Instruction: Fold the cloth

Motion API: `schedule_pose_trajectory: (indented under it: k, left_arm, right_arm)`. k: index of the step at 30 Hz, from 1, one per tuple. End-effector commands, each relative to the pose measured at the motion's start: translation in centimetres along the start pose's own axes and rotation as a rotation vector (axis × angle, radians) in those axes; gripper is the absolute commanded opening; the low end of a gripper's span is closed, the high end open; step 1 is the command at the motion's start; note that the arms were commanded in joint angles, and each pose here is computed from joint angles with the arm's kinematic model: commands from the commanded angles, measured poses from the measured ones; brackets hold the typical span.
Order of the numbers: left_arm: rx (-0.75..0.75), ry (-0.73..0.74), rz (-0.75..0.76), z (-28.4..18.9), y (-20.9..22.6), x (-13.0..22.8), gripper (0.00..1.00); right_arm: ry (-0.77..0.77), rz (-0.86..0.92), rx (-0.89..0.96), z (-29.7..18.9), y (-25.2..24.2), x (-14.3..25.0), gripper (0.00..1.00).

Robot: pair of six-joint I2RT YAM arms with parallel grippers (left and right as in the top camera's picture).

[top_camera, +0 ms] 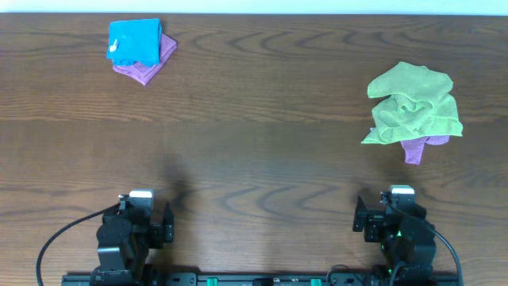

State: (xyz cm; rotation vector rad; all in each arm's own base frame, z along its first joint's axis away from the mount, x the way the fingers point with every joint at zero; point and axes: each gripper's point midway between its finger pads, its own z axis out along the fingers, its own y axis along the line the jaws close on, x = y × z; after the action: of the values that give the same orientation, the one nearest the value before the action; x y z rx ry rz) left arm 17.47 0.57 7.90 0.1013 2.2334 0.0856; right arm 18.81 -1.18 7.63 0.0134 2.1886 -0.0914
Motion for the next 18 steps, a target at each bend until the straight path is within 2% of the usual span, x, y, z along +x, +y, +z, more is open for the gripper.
schedule_pose_trajectory:
  k: [1,15,18]
  left_arm:
    - [-0.004,0.003,0.019,0.05,0.03,0.19,0.95]
    - [-0.004,0.004,0.019,0.05,0.03,0.19,0.95]
    - [-0.004,0.003,0.02,0.05,0.03,0.19,0.95]
  right_arm:
    - [-0.003,-0.01,0.0,0.14,-0.03,0.18,0.99]
    - [-0.003,-0.01,0.0,0.14,-0.03,0.18,0.99]
    - [-0.037,0.041,0.001,0.11,-0.06,-0.7,0.99]
